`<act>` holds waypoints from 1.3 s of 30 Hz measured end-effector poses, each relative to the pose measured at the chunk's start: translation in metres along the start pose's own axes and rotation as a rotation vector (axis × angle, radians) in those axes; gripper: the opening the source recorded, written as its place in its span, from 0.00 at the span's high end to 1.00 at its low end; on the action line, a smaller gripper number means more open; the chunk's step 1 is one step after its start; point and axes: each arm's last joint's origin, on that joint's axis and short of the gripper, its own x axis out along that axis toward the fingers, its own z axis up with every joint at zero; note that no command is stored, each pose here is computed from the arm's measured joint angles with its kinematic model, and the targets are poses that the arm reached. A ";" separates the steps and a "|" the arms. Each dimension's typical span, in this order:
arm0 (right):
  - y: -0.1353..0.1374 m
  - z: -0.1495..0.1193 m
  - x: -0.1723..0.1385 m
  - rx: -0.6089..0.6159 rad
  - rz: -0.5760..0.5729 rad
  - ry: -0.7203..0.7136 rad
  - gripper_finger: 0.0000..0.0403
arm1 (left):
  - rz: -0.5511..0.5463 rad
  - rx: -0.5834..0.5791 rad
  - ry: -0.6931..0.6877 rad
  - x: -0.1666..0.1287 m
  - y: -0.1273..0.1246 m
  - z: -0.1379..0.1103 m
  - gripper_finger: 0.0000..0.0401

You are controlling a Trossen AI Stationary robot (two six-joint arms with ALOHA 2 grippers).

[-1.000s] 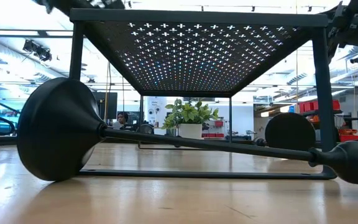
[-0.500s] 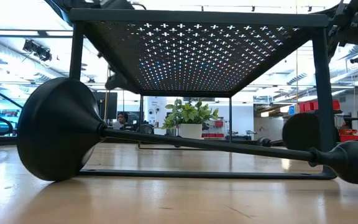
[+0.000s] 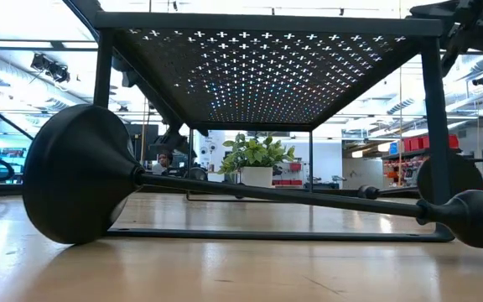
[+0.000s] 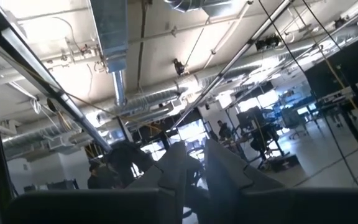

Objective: Pick & Place candle stick holders
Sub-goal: Put the top black candle holder on the shelf

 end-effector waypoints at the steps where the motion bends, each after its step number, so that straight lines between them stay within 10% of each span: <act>1: 0.000 0.000 0.000 -0.005 -0.001 0.002 0.86 | -0.004 0.008 0.002 0.002 -0.001 0.000 0.25; 39: -0.001 -0.001 0.000 -0.005 -0.024 0.004 0.86 | -0.073 0.035 -0.166 0.074 -0.025 -0.033 0.25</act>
